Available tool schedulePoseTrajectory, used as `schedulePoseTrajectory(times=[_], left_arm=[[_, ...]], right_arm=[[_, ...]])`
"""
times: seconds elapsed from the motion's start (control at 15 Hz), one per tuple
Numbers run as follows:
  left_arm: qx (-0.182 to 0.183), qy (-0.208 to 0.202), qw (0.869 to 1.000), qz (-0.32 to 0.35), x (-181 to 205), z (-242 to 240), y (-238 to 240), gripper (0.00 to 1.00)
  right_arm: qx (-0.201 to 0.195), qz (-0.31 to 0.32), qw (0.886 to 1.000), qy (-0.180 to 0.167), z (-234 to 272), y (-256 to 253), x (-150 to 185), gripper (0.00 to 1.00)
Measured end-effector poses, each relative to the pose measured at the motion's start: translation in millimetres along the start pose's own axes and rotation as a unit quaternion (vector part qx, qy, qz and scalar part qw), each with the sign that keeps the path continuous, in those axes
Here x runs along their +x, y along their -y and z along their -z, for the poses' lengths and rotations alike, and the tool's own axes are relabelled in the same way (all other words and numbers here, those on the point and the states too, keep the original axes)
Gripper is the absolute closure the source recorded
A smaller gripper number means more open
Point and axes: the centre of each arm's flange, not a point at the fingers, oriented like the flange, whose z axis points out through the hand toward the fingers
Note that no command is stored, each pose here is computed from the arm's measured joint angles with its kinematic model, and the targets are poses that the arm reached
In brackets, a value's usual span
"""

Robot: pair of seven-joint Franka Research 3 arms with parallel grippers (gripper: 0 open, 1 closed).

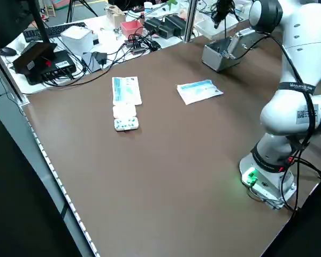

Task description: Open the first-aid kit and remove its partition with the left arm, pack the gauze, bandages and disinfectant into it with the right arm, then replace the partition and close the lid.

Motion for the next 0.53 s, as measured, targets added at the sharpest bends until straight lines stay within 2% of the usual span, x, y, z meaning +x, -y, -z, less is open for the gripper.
schedulePoseTrajectory(times=[0.33,0.53], left_arm=[[0.014,0.007,1.0,-0.012,22.0,14.4,48.4,0.96],[0.025,0.021,0.999,-0.029,32.3,10.1,82.0,0.96]], right_arm=[[0.032,0.02,0.999,-0.04,-12.0,65.0,-4.5,0.6],[0.061,0.016,0.993,-0.095,-15.4,100.9,-2.5,0.6]])
